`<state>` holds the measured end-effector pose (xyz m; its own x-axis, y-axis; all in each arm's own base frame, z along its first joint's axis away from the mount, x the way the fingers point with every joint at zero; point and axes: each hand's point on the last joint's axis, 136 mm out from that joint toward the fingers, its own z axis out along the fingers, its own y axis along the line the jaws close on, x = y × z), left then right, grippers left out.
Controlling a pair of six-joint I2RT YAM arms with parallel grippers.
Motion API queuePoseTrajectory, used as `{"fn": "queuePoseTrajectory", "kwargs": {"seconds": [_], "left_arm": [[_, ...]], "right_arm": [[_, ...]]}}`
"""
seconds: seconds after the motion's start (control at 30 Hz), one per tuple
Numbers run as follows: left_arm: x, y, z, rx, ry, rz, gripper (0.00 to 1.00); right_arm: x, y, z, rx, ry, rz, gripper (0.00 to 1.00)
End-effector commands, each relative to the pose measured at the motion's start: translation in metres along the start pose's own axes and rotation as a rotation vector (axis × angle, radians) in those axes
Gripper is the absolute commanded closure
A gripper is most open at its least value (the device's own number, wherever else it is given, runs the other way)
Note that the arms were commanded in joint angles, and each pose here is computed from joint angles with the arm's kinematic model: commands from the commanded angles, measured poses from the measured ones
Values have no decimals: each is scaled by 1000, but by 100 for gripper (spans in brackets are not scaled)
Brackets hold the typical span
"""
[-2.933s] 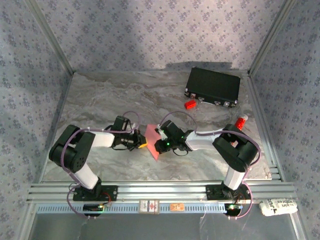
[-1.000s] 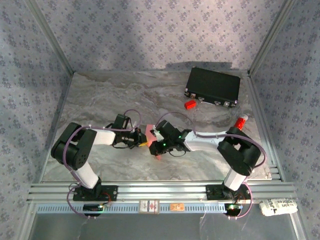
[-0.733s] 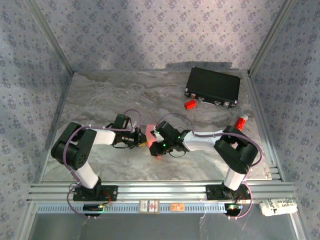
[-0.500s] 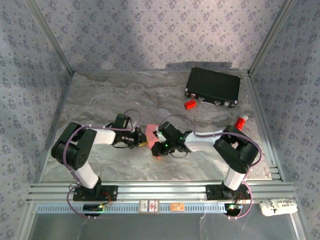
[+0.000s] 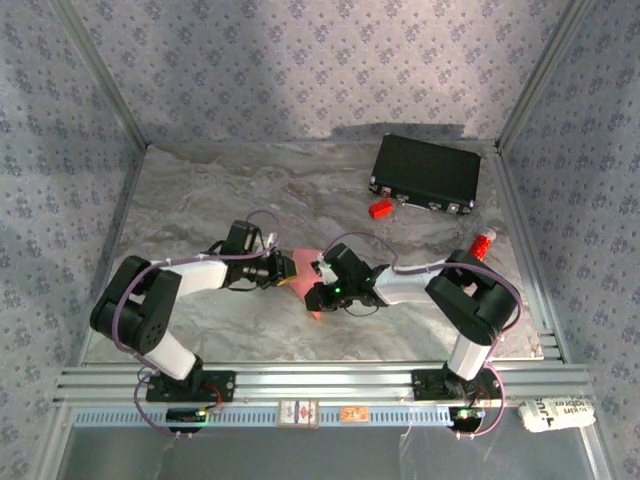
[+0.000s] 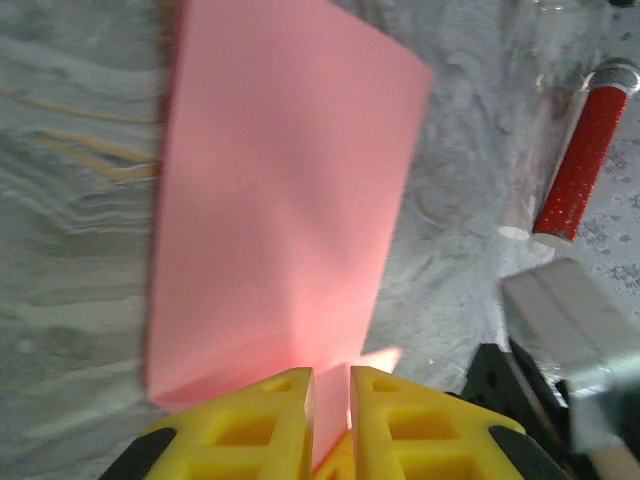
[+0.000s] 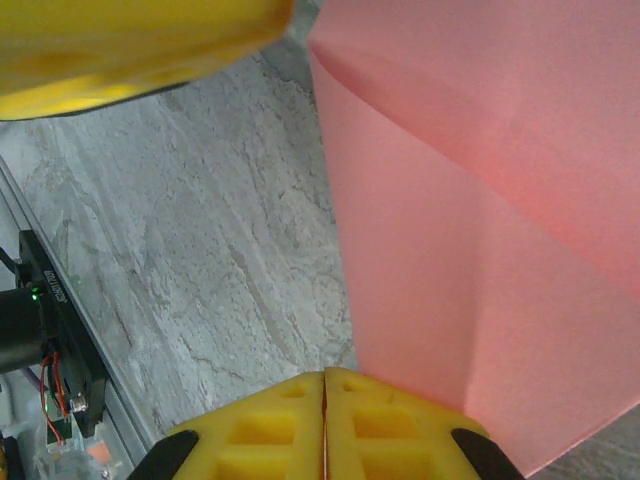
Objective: Fold a paper plane with a square sheet of paper (pick it up from the middle)
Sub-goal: Third fold the triangle at the center of the table.
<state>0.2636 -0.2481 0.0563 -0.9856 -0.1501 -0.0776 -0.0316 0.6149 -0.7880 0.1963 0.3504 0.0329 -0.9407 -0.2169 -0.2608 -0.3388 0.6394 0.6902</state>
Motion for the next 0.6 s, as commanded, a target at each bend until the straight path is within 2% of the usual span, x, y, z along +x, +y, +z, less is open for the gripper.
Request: {"fn": "queuePoseTrajectory", "kwargs": {"seconds": [0.0,0.57], "left_arm": [[3,-16,0,18,5,30,84],[26,7,38,-14,96,0,87]], "right_arm": [[3,-5,3,-13,11,30,91],[4,-12,0,-5,8,48,91]]}}
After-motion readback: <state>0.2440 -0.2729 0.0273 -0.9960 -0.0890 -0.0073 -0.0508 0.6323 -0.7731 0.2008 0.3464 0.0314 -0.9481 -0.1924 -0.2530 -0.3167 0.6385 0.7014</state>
